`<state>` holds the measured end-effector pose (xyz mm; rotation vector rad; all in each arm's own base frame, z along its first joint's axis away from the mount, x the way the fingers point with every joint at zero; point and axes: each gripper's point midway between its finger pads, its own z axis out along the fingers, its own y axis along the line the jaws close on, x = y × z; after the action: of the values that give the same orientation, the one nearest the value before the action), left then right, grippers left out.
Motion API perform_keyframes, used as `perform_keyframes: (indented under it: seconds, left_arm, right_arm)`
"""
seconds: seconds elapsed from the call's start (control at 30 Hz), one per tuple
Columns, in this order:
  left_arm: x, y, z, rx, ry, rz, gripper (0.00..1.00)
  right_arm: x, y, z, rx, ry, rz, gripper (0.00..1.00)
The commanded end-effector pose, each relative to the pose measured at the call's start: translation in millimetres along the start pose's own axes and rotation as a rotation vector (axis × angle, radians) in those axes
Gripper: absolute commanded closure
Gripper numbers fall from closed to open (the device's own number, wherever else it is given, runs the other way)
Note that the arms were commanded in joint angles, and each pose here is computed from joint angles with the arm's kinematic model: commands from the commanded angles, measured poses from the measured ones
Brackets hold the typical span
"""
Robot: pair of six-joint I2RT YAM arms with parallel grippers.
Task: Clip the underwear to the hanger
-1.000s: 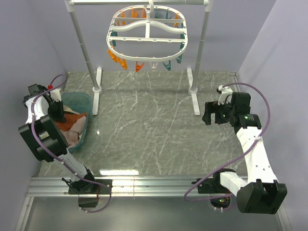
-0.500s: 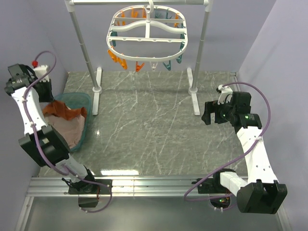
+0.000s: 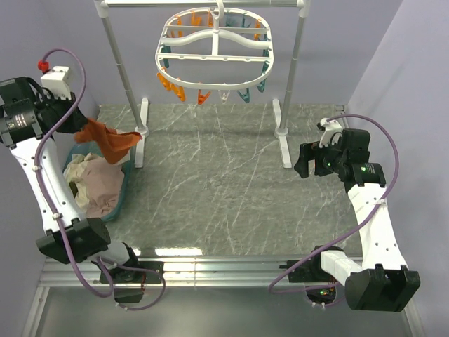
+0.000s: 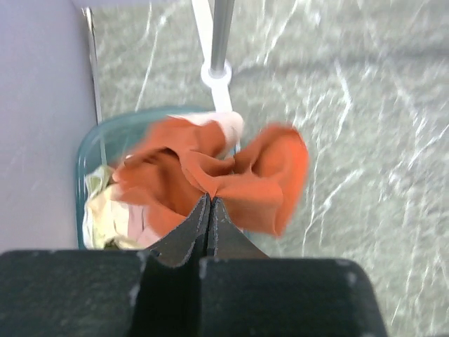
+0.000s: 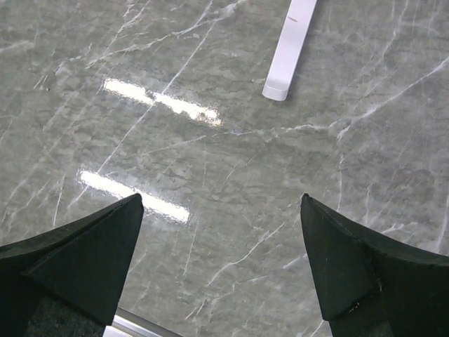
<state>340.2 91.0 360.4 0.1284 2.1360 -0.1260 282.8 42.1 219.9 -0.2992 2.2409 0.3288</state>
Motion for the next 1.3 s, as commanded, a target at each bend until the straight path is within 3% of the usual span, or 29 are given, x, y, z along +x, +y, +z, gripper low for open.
perform_keyframes:
  seconds: [0.0, 0.13, 0.23, 0.4, 0.6, 0.77, 0.87, 0.9, 1.0, 1.13, 1.27]
  left_arm:
    - [-42, -13, -23, 0.011, -0.165, 0.016, 1.00]
    - [-44, -66, -43, 0.206, -0.253, 0.097, 1.00]
    - [-14, -102, -37, 0.343, -0.220, 0.133, 1.00]
    - [33, -162, -52, 0.543, -0.205, 0.315, 1.00]
    - [90, -205, -62, 0.707, -0.162, 0.477, 1.00]
    - [135, -236, -45, 0.862, -0.020, 0.515, 1.00]
    - [150, -249, -22, 0.863, 0.038, 0.549, 1.00]
    - [140, -253, -11, 0.844, -0.012, 0.581, 1.00]
    - [141, -280, 5, 0.855, 0.005, 0.626, 1.00]
    - [144, -334, 8, 0.952, 0.029, 0.715, 1.00]
    - [114, -378, 2, 1.030, -0.048, 0.720, 1.00]
  right_arm:
    - [-13, 5, -7, -0.013, -0.033, -0.022, 0.00]
    - [-13, 6, -7, -0.018, -0.031, -0.022, 0.00]
    - [-11, 7, -7, -0.026, -0.023, -0.017, 0.00]
    - [-9, 10, -9, -0.037, -0.021, -0.023, 0.00]
    - [-8, 13, -10, -0.056, -0.014, -0.027, 0.00]
    - [-5, 17, -9, -0.084, -0.001, -0.028, 0.00]
    - [-4, 19, -9, -0.097, 0.007, -0.026, 0.00]
    - [-4, 20, -9, -0.097, 0.004, -0.027, 0.00]
    - [-4, 19, -11, -0.095, 0.011, -0.032, 0.01]
    - [-2, 20, -12, -0.103, 0.024, -0.035, 0.00]
    - [-4, 20, -11, -0.102, 0.029, -0.019, 0.00]
